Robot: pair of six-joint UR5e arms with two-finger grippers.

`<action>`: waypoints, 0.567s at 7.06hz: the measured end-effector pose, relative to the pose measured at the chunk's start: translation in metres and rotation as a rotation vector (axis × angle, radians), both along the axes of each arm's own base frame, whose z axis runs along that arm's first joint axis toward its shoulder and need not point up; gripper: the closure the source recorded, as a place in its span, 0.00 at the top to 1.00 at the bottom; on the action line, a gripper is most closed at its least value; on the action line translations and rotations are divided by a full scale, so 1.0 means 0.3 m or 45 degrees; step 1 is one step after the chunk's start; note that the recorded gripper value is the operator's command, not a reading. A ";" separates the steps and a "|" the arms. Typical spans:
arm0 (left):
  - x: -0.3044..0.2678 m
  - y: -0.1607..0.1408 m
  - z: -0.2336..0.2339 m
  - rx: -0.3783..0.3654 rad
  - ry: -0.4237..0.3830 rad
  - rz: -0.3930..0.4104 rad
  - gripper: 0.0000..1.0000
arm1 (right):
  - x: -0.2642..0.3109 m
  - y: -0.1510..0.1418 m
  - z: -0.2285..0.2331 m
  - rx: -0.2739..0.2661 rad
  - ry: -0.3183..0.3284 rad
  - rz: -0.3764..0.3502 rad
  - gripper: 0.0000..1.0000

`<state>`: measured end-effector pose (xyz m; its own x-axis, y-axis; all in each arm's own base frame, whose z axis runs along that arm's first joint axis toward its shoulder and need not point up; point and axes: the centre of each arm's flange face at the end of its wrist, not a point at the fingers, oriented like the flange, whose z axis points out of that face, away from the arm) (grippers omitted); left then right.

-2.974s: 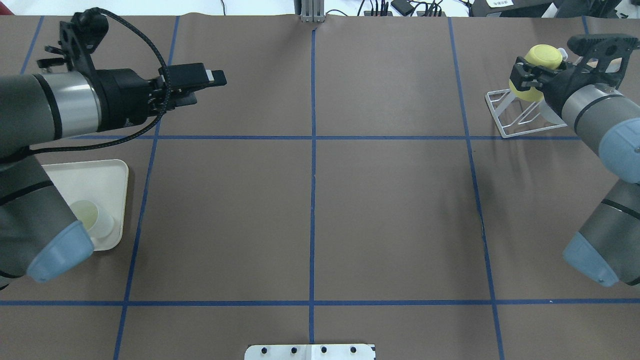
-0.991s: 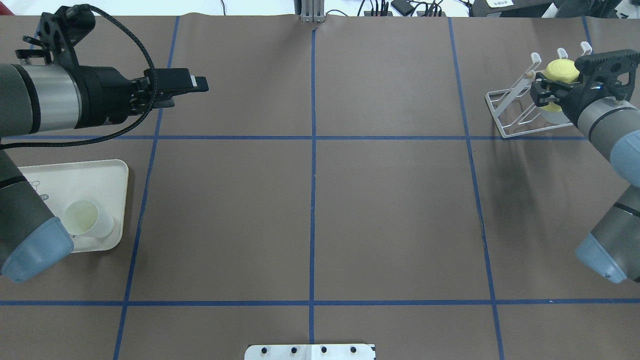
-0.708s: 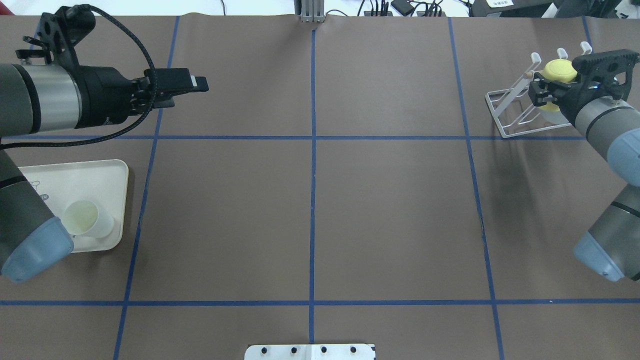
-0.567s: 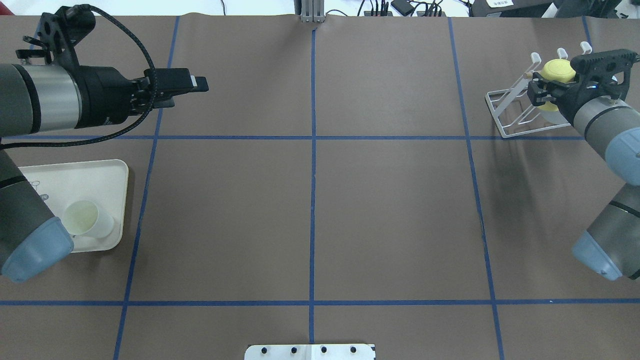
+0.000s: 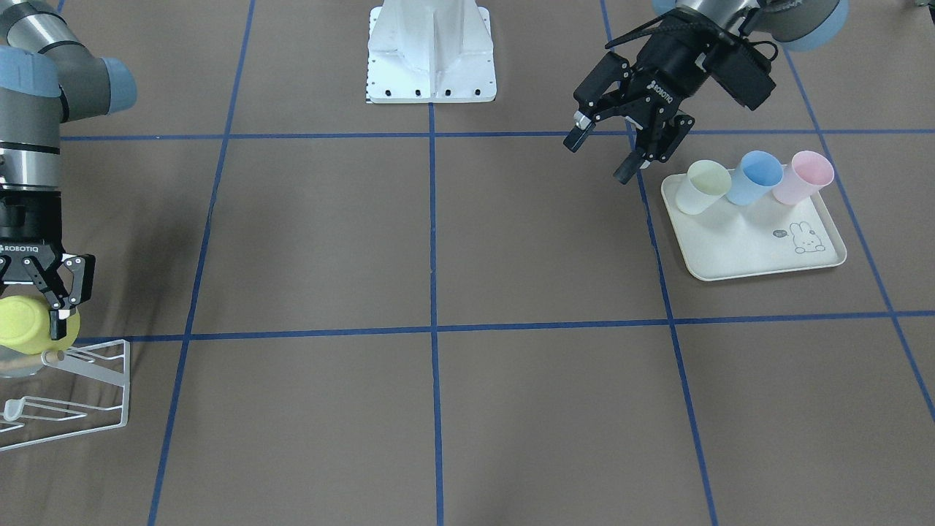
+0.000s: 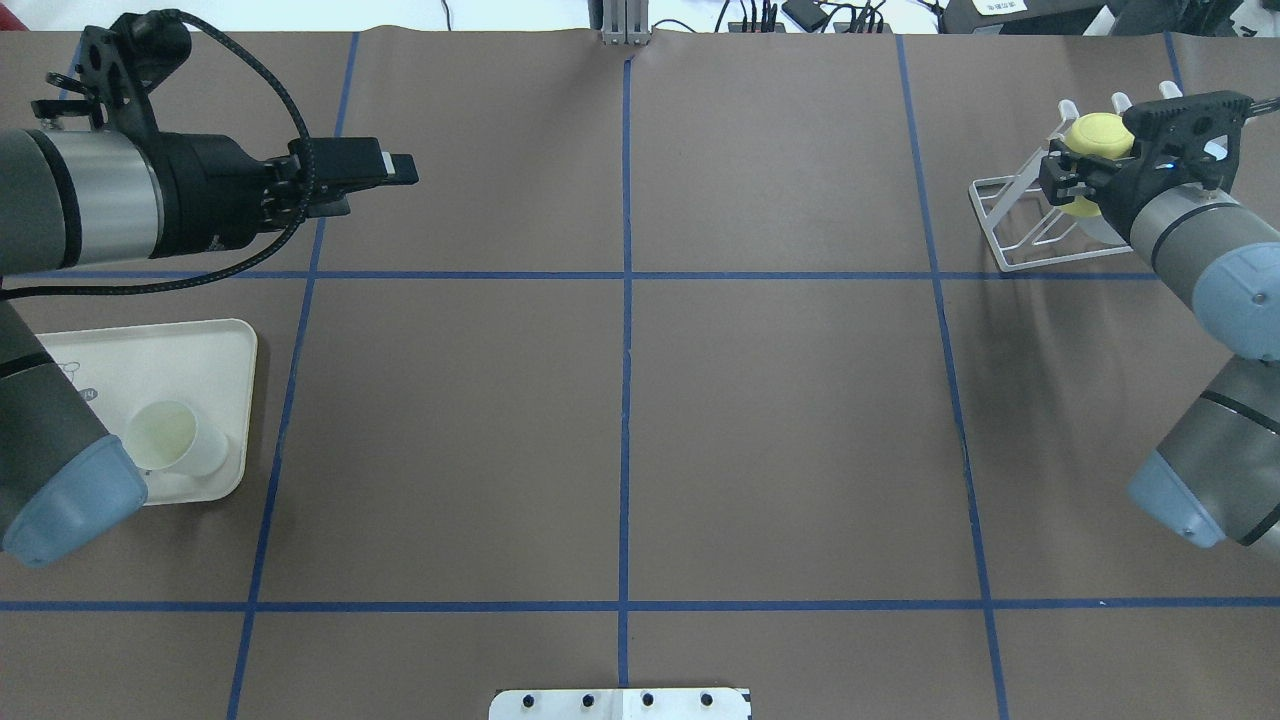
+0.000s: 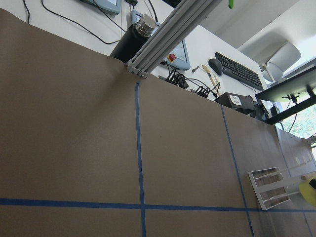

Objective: Transfer IKEA cup to right arm and place on rack

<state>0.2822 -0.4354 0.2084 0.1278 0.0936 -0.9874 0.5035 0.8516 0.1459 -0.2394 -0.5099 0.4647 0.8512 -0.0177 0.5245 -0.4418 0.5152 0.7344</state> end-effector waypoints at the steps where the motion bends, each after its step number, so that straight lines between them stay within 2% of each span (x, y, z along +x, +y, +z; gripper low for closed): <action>1: 0.002 0.000 0.001 -0.001 -0.001 0.001 1.00 | -0.001 -0.010 0.004 -0.004 0.003 0.003 0.00; 4: 0.007 0.001 0.001 -0.002 0.000 0.003 1.00 | 0.012 -0.055 0.007 -0.017 -0.010 0.002 0.00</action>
<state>0.2844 -0.4351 0.2089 0.1276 0.0921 -0.9875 0.5016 0.8530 0.1444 -0.2359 -0.5265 0.4668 0.8473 -0.0089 0.5310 -0.4482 0.5243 0.7240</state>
